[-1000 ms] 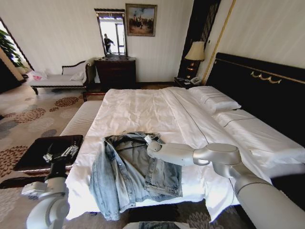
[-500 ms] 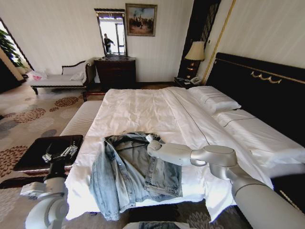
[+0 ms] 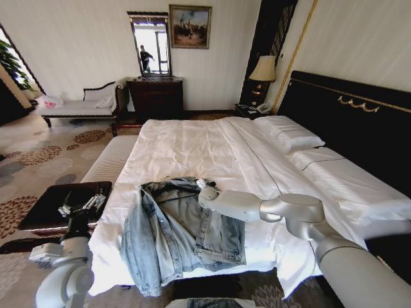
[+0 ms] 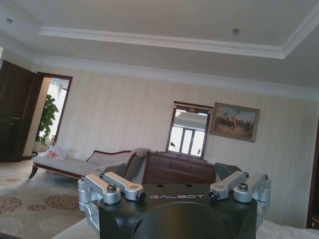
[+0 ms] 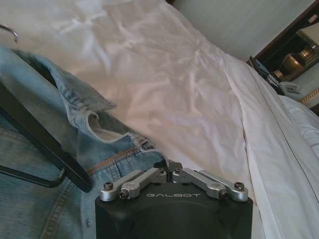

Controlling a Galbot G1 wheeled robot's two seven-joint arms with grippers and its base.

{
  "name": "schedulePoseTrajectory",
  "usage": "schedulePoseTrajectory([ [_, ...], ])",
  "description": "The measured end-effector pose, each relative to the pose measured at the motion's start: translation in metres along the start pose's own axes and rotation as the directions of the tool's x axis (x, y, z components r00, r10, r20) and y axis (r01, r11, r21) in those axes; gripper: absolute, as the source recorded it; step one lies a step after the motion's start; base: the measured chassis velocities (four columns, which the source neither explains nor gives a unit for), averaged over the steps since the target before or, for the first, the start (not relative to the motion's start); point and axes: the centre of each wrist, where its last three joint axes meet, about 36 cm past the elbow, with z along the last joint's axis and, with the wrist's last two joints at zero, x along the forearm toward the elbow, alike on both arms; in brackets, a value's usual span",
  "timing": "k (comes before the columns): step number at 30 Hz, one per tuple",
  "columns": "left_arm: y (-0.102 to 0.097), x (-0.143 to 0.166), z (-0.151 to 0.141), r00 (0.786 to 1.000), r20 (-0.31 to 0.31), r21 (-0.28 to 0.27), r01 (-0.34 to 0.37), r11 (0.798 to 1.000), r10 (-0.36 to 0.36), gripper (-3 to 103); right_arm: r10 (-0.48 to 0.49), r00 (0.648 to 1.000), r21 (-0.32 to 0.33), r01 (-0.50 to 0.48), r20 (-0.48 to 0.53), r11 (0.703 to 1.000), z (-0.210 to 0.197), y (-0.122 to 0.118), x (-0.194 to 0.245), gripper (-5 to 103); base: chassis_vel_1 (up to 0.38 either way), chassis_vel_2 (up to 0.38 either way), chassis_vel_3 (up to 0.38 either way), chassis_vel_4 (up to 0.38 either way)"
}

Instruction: Pick up the clothes from the bed and hang them on the clothes hanger.

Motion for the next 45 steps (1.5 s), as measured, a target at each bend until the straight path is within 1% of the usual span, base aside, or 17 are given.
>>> schedulePoseTrajectory([
  [6, 0.001, -0.002, 0.0, 1.0, 0.0, -0.002, -0.002, 1.0, 0.002, 100, -0.046, 0.997, -0.033, 0.048, 0.056, 0.998, -0.022, -0.004, 0.038, 0, 0.0, 0.0, 0.0, 0.0],
  [9, 0.001, -0.003, 0.001, 1.0, -0.001, -0.001, -0.002, 1.0, 0.002, 100, -0.079, 0.992, -0.081, 0.087, 0.095, 0.993, -0.047, -0.008, 0.066, 0, 0.0, 0.0, 0.0, 0.0],
  [12, 0.0, -0.004, 0.001, 1.0, -0.001, 0.001, -0.003, 1.0, 0.003, 100, -0.087, 0.99, -0.092, 0.097, 0.11, 0.991, -0.055, -0.009, 0.073, 0, 0.0, 0.0, 0.0, 0.0],
  [17, 0.0, -0.005, 0.002, 1.0, -0.003, 0.003, -0.003, 1.0, 0.003, 100, -0.135, 0.983, -0.105, 0.148, 0.122, 0.983, -0.056, 0.005, 0.09, 0, 0.0, 0.0, 0.0, 0.0],
  [21, 0.002, -0.005, 0.004, 1.0, -0.007, 0.003, 0.002, 1.0, -0.002, 100, -0.213, 0.972, -0.101, 0.223, 0.1, 0.97, -0.036, 0.039, 0.108, 0, 0.0, 0.0, 0.0, 0.0],
  [22, 0.002, -0.005, 0.004, 1.0, -0.007, 0.003, 0.002, 1.0, -0.002, 100, -0.213, 0.972, -0.101, 0.223, 0.1, 0.97, -0.036, 0.039, 0.108, 0, 0.0, 0.0, 0.0, 0.0],
  [25, 0.004, -0.005, 0.006, 1.0, -0.01, 0.003, 0.008, 1.0, -0.008, 100, -0.268, 0.96, -0.095, 0.275, 0.078, 0.957, -0.023, 0.067, 0.123, 0, 0.0, 0.0, 0.0, 0.0],
  [26, 0.004, -0.005, 0.006, 1.0, -0.01, 0.003, 0.008, 1.0, -0.008, 100, -0.268, 0.96, -0.095, 0.275, 0.078, 0.957, -0.023, 0.067, 0.123, 0, 0.0, 0.0, 0.0, 0.0],
  [27, 0.005, -0.006, 0.006, 1.0, -0.011, 0.003, 0.01, 1.0, -0.01, 100, -0.282, 0.956, -0.094, 0.289, 0.076, 0.953, -0.02, 0.075, 0.127, 0, 0.0, 0.0, 0.0, 0.0],
  [31, 0.006, -0.007, 0.009, 1.0, -0.012, 0.006, 0.016, 1.0, -0.016, 100, -0.33, 0.938, -0.098, 0.34, 0.109, 0.935, -0.008, 0.101, 0.132, 0, 0.0, 0.0, 0.0, 0.0],
  [32, 0.006, -0.007, 0.009, 1.0, -0.012, 0.006, 0.016, 1.0, -0.016, 100, -0.33, 0.938, -0.098, 0.34, 0.109, 0.935, -0.008, 0.101, 0.132, 0, 0.0, 0.0, 0.0, 0.0],
  [36, 0.007, -0.008, 0.012, 1.0, -0.015, 0.012, 0.022, 1.0, -0.022, 100, -0.332, 0.932, -0.098, 0.347, 0.143, 0.933, -0.001, 0.131, 0.122, 0, 0.0, 0.0, 0.0, 0.0],
  [40, 0.008, -0.009, 0.013, 1.0, -0.017, 0.013, 0.025, 1.0, -0.025, 100, -0.33, 0.934, -0.102, 0.344, 0.138, 0.933, -0.001, 0.145, 0.118, 0, 0.0, 0.0, 0.0, 0.0],
  [41, 0.008, -0.009, 0.014, 1.0, -0.017, 0.013, 0.026, 1.0, -0.026, 100, -0.328, 0.935, -0.098, 0.343, 0.137, 0.934, 0.0, 0.149, 0.117, -2, 0.0, 0.0, 0.0, 0.0],
  [42, 0.008, -0.009, 0.014, 0.999, -0.017, 0.013, 0.027, 1.0, -0.027, 100, -0.324, 0.935, -0.095, 0.339, 0.144, 0.936, 0.002, 0.155, 0.117, 1, 0.0, 0.0, 0.0, 0.0],
  [44, 0.009, -0.009, 0.014, 0.999, -0.017, 0.012, 0.027, 1.0, -0.027, 100, -0.321, 0.935, -0.094, 0.337, 0.151, 0.937, 0.003, 0.158, 0.116, 1, 0.0, 0.0, 0.0, 0.0],
  [45, 0.009, -0.01, 0.015, 0.999, -0.018, 0.011, 0.028, 1.0, -0.028, 100, -0.318, 0.934, -0.095, 0.336, 0.162, 0.937, 0.003, 0.16, 0.116, 8, 0.0, 0.0, 0.0, 0.0],
])
